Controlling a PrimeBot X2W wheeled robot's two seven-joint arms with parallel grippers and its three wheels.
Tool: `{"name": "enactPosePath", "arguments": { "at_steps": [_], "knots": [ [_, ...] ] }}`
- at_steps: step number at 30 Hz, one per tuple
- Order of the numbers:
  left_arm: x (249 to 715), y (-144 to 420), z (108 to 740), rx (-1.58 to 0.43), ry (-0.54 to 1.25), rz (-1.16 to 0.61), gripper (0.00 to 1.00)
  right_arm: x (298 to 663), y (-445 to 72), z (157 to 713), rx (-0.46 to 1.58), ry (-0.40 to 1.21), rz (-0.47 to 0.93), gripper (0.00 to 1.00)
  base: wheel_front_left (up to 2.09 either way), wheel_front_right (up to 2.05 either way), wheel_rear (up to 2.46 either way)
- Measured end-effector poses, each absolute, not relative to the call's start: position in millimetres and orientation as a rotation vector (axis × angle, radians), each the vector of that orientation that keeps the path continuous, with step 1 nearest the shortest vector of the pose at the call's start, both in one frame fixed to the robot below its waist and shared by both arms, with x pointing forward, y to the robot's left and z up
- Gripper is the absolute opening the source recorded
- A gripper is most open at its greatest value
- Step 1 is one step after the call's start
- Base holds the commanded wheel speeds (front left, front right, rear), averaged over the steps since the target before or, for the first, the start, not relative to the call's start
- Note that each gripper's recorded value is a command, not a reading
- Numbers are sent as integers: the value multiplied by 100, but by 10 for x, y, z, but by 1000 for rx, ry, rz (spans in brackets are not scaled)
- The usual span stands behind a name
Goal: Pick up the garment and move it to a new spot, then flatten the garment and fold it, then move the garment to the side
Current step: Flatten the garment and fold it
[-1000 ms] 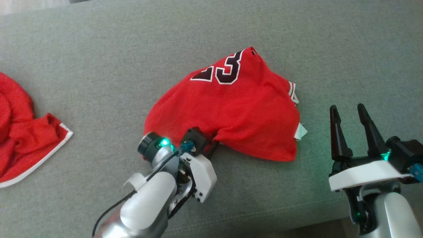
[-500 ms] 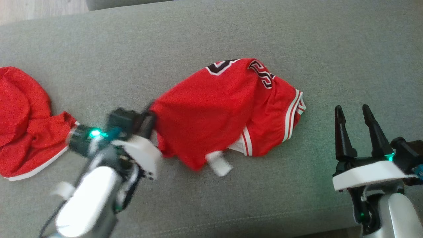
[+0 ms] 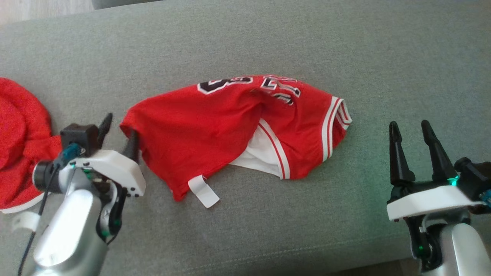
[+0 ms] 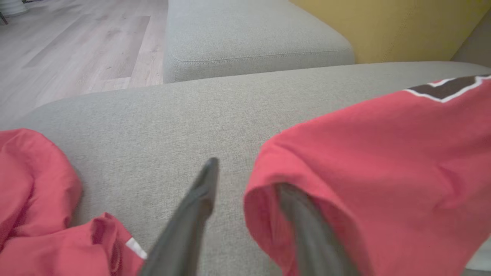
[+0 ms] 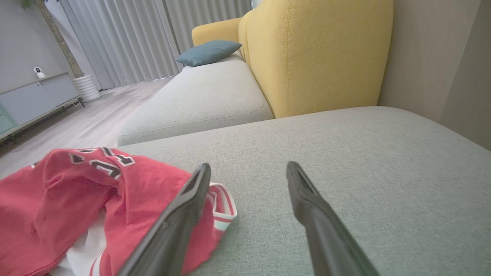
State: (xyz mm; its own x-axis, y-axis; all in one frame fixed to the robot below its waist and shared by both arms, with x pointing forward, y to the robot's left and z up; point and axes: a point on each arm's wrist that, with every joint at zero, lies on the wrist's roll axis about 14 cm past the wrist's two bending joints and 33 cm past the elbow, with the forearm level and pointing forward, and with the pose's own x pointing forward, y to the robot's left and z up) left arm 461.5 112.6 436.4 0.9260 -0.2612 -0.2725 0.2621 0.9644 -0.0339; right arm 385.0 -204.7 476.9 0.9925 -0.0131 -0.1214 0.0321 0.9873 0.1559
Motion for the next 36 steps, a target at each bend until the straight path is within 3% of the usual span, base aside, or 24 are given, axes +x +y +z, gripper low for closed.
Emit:
{"name": "enactPosePath", "arguments": {
  "at_steps": [16,23,36],
  "knots": [
    [4332,1423,4600,-32,90,-83,100,3894,-1964,4992,131,63,11,100,0,0,0],
    [4159,1387,4960,-11,-30,-89,100,3825,-1900,5047,116,61,32,100,0,0,0],
    [3907,1349,4987,1,-37,-100,100,3713,-1850,5040,117,76,46,100,0,0,0]
  ]
}}
